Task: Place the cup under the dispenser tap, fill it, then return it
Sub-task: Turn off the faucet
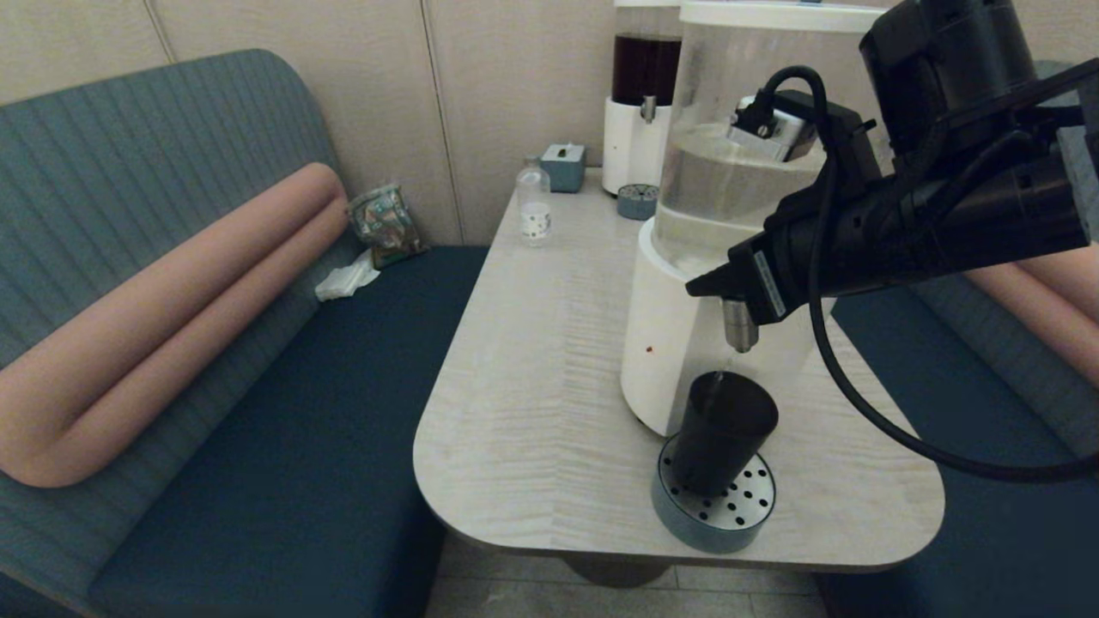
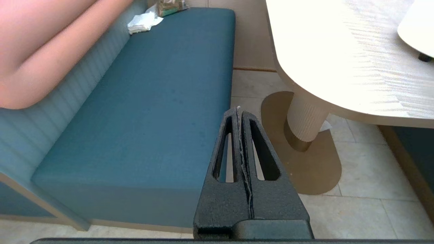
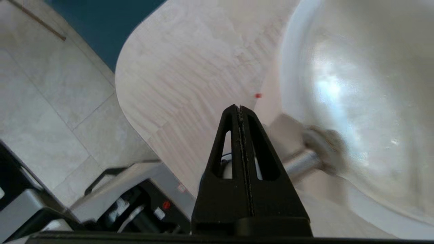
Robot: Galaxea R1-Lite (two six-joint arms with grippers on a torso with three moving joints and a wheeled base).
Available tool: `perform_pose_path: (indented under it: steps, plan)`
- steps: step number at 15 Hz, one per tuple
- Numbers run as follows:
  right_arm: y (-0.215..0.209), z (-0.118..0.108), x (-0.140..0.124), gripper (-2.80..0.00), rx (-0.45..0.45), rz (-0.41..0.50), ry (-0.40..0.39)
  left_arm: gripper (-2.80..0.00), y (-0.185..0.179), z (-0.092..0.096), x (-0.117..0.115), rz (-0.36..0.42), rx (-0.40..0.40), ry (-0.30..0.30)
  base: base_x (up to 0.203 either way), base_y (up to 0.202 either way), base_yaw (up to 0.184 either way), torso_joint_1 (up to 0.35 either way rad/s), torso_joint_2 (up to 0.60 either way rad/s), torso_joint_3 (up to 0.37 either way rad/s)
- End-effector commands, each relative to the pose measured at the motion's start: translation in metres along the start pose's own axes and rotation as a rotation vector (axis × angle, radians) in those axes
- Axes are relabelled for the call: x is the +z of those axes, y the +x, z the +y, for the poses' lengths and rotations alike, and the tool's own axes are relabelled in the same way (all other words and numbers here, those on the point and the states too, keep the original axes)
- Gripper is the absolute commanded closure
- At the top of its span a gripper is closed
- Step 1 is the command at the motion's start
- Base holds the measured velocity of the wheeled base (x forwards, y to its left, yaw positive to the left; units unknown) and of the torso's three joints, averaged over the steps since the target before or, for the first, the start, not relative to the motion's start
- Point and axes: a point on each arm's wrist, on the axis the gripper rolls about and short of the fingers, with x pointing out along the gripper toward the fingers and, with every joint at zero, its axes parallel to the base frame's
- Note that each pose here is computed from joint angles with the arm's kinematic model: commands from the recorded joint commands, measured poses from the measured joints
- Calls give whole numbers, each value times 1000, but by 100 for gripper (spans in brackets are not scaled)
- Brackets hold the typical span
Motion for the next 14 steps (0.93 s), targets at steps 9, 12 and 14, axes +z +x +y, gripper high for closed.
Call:
perform_pose_path:
  steps: [9, 12, 14]
  plan:
    - [-63, 7, 8, 0, -11, -134, -18, 0, 0, 0, 0, 1, 0, -1, 0, 0, 0, 0, 0, 0]
    - [-94, 8, -2, 0, -39, -167, -19, 0, 0, 0, 0, 1, 0, -1, 0, 0, 0, 0, 0, 0]
    - [-109, 9, -14, 0, -80, -157, -16, 0, 0, 0, 0, 1, 0, -1, 0, 0, 0, 0, 0, 0]
